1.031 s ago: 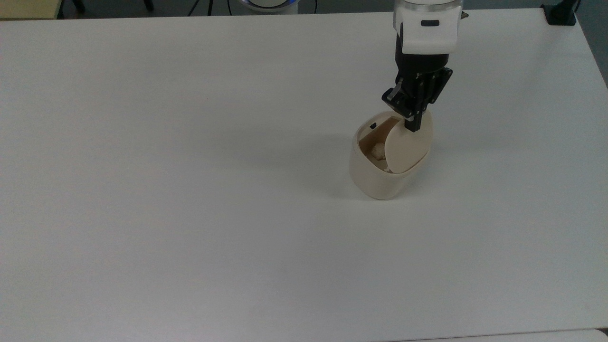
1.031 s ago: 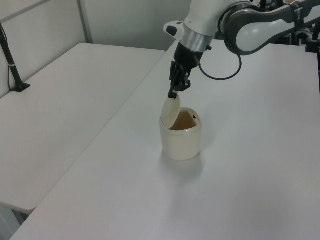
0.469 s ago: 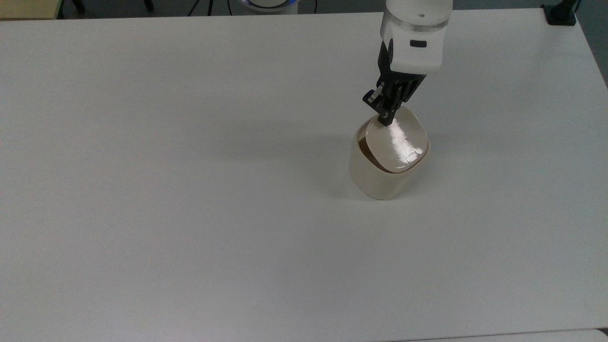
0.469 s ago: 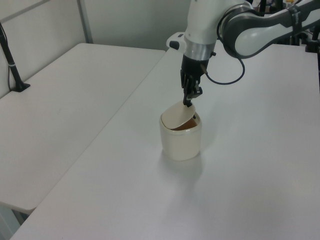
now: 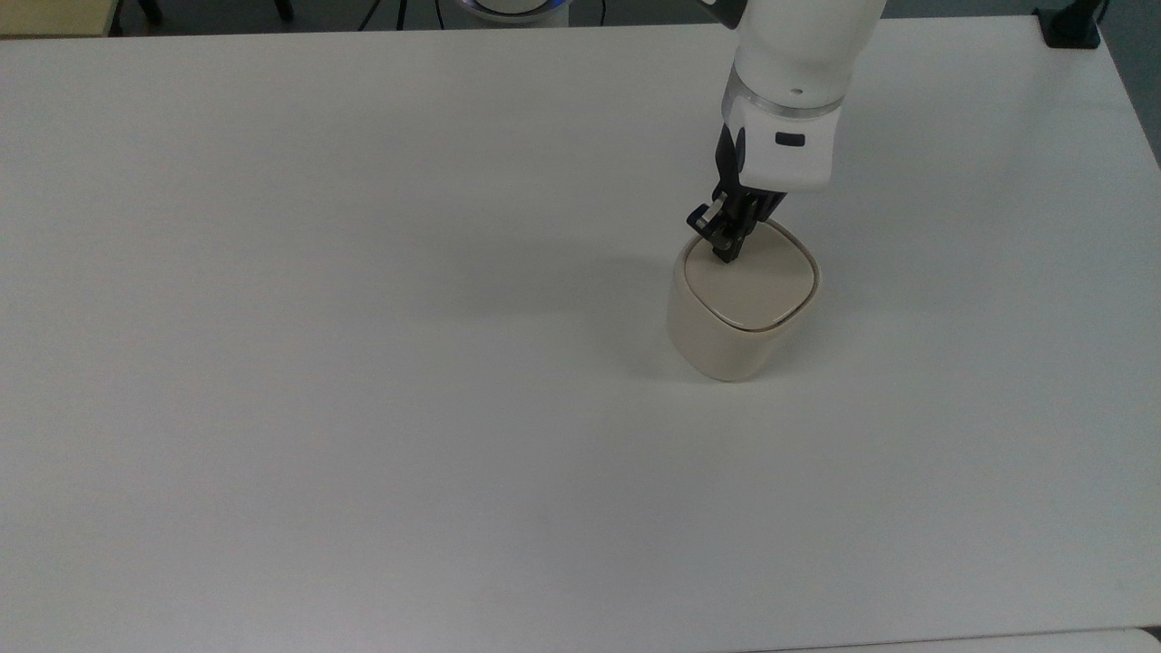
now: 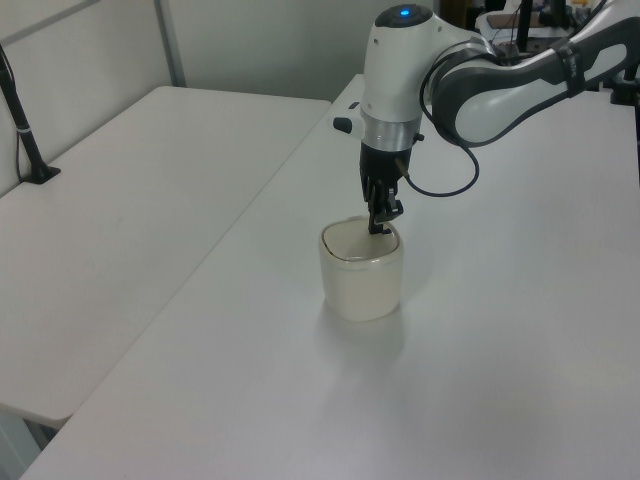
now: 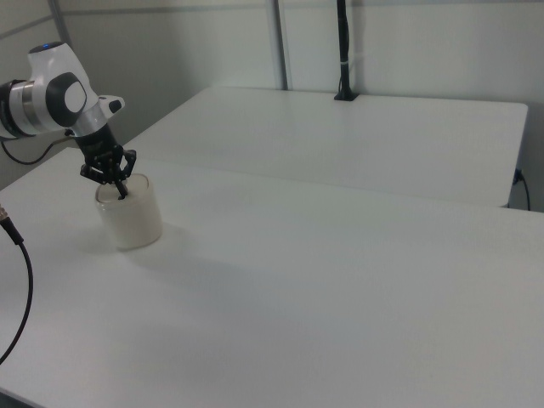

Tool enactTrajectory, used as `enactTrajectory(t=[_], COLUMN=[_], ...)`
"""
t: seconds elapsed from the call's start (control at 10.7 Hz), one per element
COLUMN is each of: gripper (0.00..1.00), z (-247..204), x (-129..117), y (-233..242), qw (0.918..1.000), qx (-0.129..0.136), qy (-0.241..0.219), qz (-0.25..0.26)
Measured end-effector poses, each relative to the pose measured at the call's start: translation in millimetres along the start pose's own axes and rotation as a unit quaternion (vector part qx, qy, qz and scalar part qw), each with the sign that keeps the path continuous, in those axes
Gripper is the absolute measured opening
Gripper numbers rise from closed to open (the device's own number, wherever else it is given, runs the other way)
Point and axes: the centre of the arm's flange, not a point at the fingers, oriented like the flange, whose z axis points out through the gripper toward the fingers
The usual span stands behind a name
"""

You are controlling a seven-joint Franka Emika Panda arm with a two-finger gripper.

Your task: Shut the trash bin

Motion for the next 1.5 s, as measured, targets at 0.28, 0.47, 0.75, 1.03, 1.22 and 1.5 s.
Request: enactTrajectory(t=[0.28,0.47,0.75,1.03,1.22,1.5], gripper=[0.01,0.01,0.01,0.01,0.05,0.28], z=[-17.2,-59.2,-121.6,-142.5,-151.4,-159.2], x=[0.8,-21.8,-95.0,-163.7,-193.4,-209.6], y=[4.7,28.1,104.4,156.5,169.5,176.1], qw=[0.9999,0.9996,0.9896,0.959,0.9434,0.936], qx=[-0.004,0.0,0.006,0.017,0.019,0.023], qy=[0.011,-0.007,-0.035,-0.084,-0.091,-0.085], qz=[0.003,0.027,0.14,0.27,0.318,0.341])
